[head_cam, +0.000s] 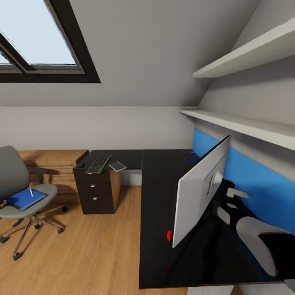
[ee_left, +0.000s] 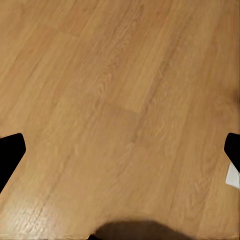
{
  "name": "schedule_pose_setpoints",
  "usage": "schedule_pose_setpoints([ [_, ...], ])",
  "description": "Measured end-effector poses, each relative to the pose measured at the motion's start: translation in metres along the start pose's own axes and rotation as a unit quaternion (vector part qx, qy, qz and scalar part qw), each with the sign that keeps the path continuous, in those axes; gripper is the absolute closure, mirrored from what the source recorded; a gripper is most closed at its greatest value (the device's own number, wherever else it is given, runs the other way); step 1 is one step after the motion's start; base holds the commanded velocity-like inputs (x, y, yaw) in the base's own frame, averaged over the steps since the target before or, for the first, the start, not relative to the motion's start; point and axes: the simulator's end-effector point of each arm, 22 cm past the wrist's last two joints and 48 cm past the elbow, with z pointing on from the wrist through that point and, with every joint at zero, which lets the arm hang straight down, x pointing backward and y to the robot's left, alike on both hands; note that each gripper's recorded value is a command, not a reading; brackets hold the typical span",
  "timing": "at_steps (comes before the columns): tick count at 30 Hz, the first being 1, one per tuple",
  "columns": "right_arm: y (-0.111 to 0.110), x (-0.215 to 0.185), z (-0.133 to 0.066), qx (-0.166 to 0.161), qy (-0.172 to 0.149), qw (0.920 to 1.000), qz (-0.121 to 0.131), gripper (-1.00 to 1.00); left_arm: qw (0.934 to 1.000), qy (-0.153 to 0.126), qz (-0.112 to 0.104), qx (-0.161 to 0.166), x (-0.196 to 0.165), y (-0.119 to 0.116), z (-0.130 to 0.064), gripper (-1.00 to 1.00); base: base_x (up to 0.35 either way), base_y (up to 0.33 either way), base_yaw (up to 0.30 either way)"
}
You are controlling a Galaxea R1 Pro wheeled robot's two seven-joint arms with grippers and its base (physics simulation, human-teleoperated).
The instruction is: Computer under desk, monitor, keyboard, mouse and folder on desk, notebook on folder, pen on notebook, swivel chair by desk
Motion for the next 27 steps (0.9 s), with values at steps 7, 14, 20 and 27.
schedule_pose_setpoints([
  [7,0.0003,-0.0001,-0.0003,0.000,0.000,1.0000,0.000,1.00,1.0000,0.000,-0.001,0.000,-0.0001,0.0001,-0.0002,-1.00,-0.049,-0.074,0.000],
  [14,0.0003,0.0000,-0.0004,0.000,0.000,1.0000,0.000,1.00,1.0000,-0.001,-0.001,0.000,-0.0001,-0.0002,-0.0003,-1.00,-0.005,-0.007,0.000],
  [20,0.0005,-0.0003,-0.0007,-0.001,-0.001,1.0000,0.000,1.00,1.0000,-0.001,-0.001,0.000,-0.0002,-0.0002,-0.0005,-1.00,0.053,-0.051,0.000],
  [27,0.0008,-0.0002,-0.0009,-0.001,-0.001,1.0000,0.001,1.00,1.0000,-0.001,-0.001,0.000,-0.0003,0.0003,-0.0004,-1.00,0.189,-0.180,0.000],
])
